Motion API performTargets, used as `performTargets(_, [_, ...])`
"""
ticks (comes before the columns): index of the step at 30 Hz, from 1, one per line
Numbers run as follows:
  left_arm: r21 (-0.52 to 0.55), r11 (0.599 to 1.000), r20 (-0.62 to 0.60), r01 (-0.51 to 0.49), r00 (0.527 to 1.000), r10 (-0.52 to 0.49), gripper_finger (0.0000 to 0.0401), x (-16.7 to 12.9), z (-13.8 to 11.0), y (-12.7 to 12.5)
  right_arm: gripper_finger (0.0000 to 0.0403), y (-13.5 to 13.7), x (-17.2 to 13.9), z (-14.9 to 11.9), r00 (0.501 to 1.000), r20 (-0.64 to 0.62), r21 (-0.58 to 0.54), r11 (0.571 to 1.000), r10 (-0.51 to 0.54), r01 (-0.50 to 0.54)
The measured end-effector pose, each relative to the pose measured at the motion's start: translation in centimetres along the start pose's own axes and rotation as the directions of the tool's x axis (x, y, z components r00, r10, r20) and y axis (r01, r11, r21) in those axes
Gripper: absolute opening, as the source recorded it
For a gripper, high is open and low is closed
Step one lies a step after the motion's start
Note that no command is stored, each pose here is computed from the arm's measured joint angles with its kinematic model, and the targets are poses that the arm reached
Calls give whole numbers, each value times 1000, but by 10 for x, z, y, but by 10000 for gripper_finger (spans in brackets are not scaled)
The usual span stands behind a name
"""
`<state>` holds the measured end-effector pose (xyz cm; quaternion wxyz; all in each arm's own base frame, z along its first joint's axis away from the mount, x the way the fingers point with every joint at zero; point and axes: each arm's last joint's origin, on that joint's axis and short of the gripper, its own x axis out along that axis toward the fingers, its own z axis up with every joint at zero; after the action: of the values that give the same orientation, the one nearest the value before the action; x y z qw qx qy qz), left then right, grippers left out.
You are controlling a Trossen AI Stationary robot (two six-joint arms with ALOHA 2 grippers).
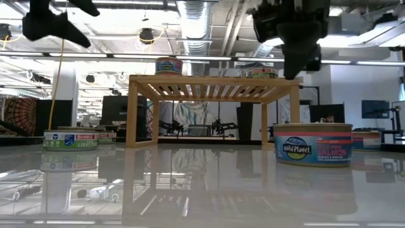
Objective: Stack canned seafood by type on shelf
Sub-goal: Put the blue-pink tuna can on the shelf aligned with the other blue-pink tuna cans
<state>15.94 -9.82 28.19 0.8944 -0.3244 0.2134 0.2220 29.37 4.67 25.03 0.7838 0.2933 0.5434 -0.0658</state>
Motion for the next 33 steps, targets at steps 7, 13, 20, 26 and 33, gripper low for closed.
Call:
performTargets(7, [-79, 997, -6, -9, 1000, 9, 286, 3, -7, 13, 31, 12, -15, -31, 993, 0, 145, 982, -120, 119])
performTargets(13, [-103, 995, -5, 12, 1000, -12, 286, 14, -10, 8, 22, 23, -22, -68, 966, -34, 363, 897, -258, 252])
performTargets(20, [-66, 993, -46, 96, 994, -99, 286, 51, -3, -10, 21, 25, -4, -119, 949, -61, 567, 772, -309, 288])
performTargets(26, [-61, 978, -55, 197, 978, -200, 286, 83, 2, -22, 21, 23, 3, -158, 968, 146, 717, 697, -204, 39])
performTargets(33, [-83, 962, -62, 260, 962, -265, 286, 120, 1, -28, 36, 21, 20, -173, 941, 288, 776, 619, -179, -120])
